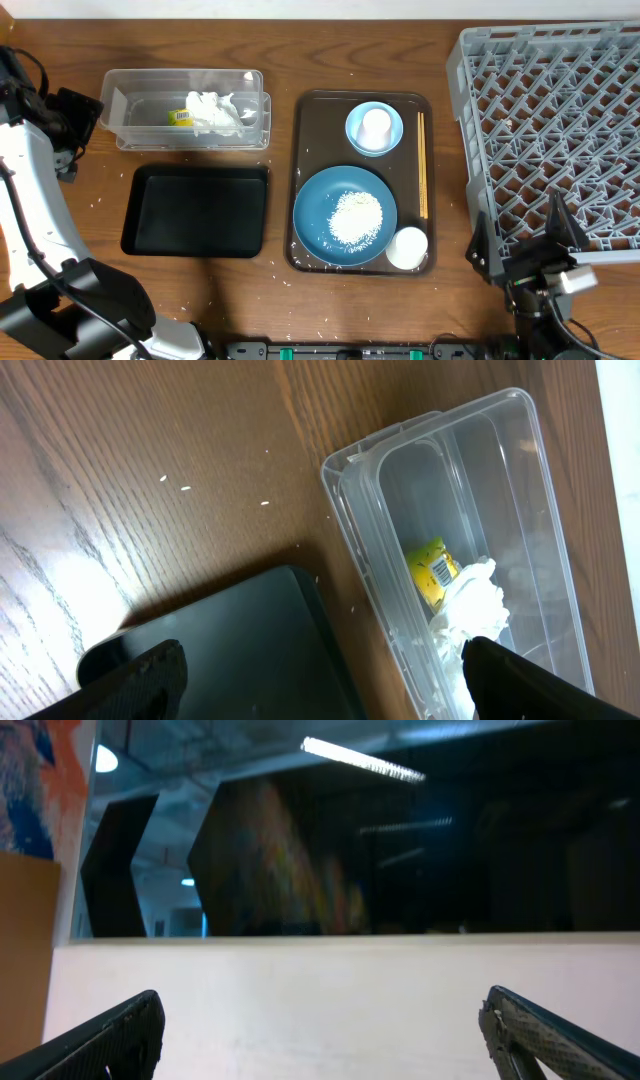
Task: Sort waste into correct bins and load items into the dishwasher rack
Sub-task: 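Reach right gripper to the pink cup and grasp it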
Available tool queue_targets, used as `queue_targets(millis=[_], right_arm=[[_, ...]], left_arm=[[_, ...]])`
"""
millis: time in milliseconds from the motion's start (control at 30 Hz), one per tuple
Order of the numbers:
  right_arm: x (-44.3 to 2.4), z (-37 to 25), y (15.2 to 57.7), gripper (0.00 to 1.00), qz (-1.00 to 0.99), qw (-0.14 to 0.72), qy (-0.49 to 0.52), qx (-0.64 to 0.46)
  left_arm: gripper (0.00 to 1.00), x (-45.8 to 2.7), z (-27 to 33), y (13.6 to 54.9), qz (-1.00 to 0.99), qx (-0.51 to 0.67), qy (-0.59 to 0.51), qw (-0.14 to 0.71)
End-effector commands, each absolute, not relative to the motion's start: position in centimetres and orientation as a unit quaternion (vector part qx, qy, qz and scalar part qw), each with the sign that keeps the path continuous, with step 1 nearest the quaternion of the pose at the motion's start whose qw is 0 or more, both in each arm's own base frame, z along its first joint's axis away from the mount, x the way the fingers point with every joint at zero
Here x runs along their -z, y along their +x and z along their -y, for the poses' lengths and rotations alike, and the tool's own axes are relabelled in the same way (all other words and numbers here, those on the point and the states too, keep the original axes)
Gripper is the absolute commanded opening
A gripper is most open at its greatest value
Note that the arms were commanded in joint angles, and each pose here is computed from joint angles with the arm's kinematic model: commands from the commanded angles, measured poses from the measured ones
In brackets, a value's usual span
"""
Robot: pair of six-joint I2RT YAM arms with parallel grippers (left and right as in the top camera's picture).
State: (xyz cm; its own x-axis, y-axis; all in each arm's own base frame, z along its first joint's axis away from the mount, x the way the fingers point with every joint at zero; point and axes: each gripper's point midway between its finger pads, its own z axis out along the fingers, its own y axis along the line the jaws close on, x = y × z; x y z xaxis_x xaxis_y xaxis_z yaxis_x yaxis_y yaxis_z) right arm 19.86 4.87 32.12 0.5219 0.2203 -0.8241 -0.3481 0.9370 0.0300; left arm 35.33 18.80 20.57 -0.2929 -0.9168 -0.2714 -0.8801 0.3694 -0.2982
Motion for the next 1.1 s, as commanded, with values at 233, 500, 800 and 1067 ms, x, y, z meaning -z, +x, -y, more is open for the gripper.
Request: queue_targets(millis=[233, 500, 800, 1067], right_arm=[[-38.7, -9.5, 25.0, 0.99, -0.524, 0.803, -0.208, -0.195], [-37.6, -14.9, 35.1, 0.99, -0.676, 0.628, -0.298, -0.244], [-31.9, -21.3, 41.6, 0.99, -0.823, 0.451, -0.323, -0.125], [-24.5, -26.2, 41.7, 0.99, -0.845, 0.359, -0.362, -0.160]], left_arm=[[0.91, -20.2, -19.0, 35.1, -0.805, 0.041, -0.559, 0.195], [0.91, -20.2, -19.0, 35.1, -0.805, 0.041, -0.559, 0.195], [0.91, -20.2, -19.0, 35.1, -0.805, 0.041, -0.559, 0.195], [0.91, -20.2, -19.0, 35.1, -0.805, 0.041, -0.559, 0.195]])
